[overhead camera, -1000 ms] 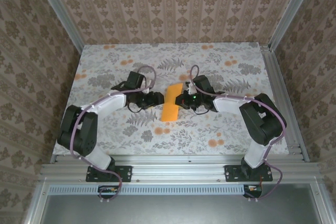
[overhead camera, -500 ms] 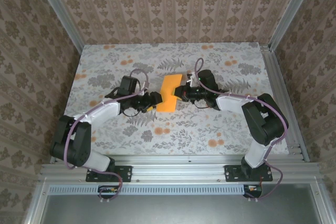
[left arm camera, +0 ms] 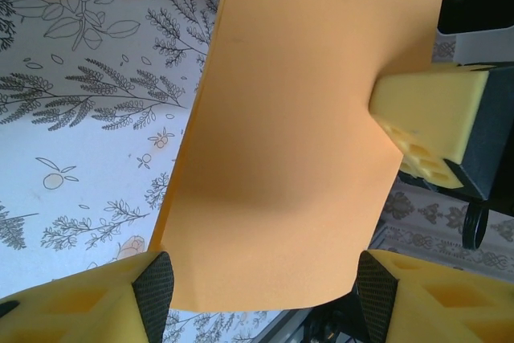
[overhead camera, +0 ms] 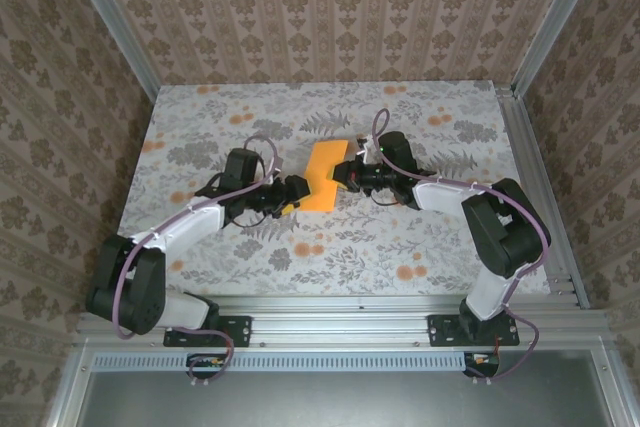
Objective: Fold a paper plane with a square sheet of paper (pick it up from the middle)
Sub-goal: Fold the triangle a second time at the center of the table.
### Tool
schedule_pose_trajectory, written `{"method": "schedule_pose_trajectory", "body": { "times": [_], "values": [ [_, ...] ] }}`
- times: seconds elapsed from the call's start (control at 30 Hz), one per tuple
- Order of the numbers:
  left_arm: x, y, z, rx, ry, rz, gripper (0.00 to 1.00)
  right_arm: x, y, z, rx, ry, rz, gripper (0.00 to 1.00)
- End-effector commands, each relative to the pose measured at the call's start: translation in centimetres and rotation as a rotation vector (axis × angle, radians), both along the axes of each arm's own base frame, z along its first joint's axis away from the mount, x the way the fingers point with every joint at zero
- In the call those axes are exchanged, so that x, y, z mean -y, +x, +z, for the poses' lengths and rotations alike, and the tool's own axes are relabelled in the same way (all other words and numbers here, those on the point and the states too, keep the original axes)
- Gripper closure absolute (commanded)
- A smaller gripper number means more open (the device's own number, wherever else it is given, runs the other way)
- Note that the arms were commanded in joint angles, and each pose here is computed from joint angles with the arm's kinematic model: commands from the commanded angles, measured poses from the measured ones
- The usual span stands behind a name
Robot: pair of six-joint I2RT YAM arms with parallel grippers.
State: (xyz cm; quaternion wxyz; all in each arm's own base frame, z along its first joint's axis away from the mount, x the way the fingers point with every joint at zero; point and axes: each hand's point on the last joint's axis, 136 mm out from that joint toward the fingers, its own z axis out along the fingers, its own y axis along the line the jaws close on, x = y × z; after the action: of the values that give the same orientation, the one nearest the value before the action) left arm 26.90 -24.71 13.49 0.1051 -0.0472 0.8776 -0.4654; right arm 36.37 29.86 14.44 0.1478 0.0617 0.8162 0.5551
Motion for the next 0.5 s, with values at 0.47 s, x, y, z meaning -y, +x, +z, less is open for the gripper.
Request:
{"method": "schedule_pose_trajectory", "body": {
  "times": [0.47],
  "values": [
    [0.0, 0.0, 0.7, 0.016, 0.012, -0.025, 0.34, 0.2, 0.0, 2.1, 0.049, 0.043, 0.008, 0.92]
  ]
}}
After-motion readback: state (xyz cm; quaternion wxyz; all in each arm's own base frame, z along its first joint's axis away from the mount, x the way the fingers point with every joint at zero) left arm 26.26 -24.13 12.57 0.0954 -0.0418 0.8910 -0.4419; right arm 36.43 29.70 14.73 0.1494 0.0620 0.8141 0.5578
